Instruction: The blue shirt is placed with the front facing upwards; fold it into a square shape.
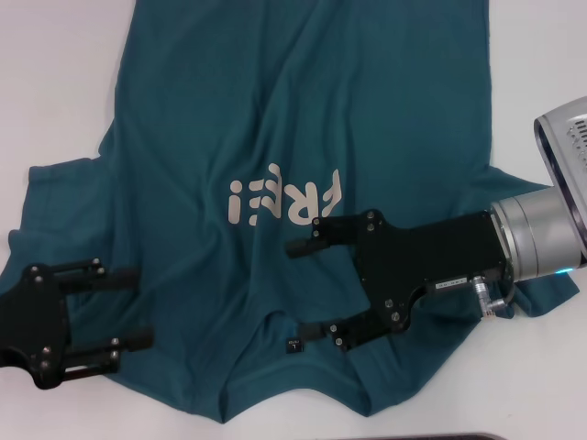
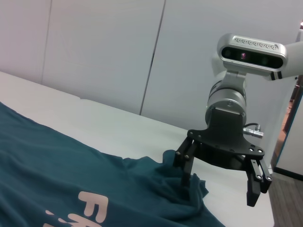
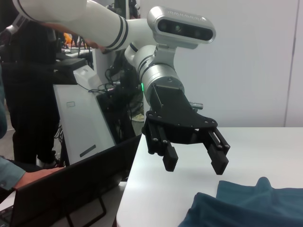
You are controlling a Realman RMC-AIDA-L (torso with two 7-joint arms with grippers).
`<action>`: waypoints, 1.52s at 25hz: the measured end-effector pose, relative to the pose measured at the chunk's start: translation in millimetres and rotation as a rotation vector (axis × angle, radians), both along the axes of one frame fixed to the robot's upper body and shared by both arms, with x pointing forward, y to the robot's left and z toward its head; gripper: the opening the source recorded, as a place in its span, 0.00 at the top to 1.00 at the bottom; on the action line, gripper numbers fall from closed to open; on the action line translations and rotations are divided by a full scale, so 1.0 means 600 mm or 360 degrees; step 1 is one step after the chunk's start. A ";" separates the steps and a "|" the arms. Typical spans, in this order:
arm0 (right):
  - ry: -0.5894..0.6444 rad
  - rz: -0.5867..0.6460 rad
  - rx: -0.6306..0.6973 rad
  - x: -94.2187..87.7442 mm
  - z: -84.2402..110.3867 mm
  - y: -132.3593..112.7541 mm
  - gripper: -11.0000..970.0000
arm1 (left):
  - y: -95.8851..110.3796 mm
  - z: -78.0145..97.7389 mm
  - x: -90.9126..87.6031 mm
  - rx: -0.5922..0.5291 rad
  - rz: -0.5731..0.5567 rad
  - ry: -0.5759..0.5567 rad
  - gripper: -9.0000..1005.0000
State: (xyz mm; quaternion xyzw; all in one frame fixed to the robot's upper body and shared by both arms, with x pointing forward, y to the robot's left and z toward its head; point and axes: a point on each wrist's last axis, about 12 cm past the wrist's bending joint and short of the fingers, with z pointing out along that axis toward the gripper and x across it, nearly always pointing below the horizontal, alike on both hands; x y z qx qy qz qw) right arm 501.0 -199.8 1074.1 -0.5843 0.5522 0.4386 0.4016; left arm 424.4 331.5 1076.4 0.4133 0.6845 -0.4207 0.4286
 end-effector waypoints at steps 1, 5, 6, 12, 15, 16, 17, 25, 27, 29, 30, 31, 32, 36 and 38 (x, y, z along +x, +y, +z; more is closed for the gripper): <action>0.0001 -0.0001 0.0000 0.000 0.000 0.000 0.09 | 0.001 0.001 0.000 0.0001 0.0004 -0.0003 0.33; 0.0004 -0.0005 0.0001 -0.001 -0.001 -0.001 0.09 | 0.001 0.001 0.001 0.0002 0.0007 -0.0007 0.33; 0.0004 -0.0005 0.0000 -0.001 -0.001 -0.001 0.09 | 0.001 0.002 0.001 0.0002 0.0007 -0.0008 0.33; 0.0025 -0.0016 -0.0007 -0.003 -0.003 -0.005 0.09 | 0.001 0.002 0.001 0.0002 0.0007 -0.0008 0.33; 0.0030 -0.0018 -0.0004 -0.004 -0.004 -0.006 0.09 | 0.002 0.001 0.000 0.0002 0.0009 -0.0005 0.33; 0.0031 -0.0020 -0.0004 -0.004 -0.004 -0.007 0.09 | 0.002 0.001 0.000 0.0002 0.0009 -0.0005 0.33; 0.0032 -0.0021 -0.0004 -0.005 -0.004 -0.007 0.09 | 0.002 0.001 0.000 0.0002 0.0009 -0.0005 0.33; 0.0107 -0.0095 0.0041 0.000 0.002 -0.010 0.09 | 0.016 0.013 0.013 -0.0131 0.0223 0.0197 0.33; 0.0200 -0.0174 0.0074 0.008 0.008 -0.014 0.09 | 0.028 0.023 0.023 -0.0242 0.0359 0.0389 0.33; 0.0318 -0.0244 0.0094 0.016 0.015 -0.017 0.09 | 0.043 0.034 0.033 -0.0405 0.0513 0.0661 0.33; 0.0372 -0.0266 0.0095 0.019 0.017 -0.018 0.09 | 0.046 0.036 0.035 -0.0430 0.0536 0.0698 0.33; 0.0416 -0.0281 0.0092 0.021 0.018 -0.018 0.09 | 0.052 0.038 0.037 -0.0494 0.0589 0.0795 0.33; 0.0451 -0.0291 0.0087 0.022 0.019 -0.018 0.09 | 0.058 0.040 0.039 -0.0558 0.0642 0.0895 0.33; 0.0549 -0.0321 0.0076 0.025 0.020 -0.017 0.09 | 0.076 0.040 0.043 -0.0697 0.0798 0.1118 0.33; 0.0597 -0.0352 0.0079 0.027 0.021 -0.019 0.09 | 0.085 0.033 0.045 -0.0699 0.0907 0.1171 0.33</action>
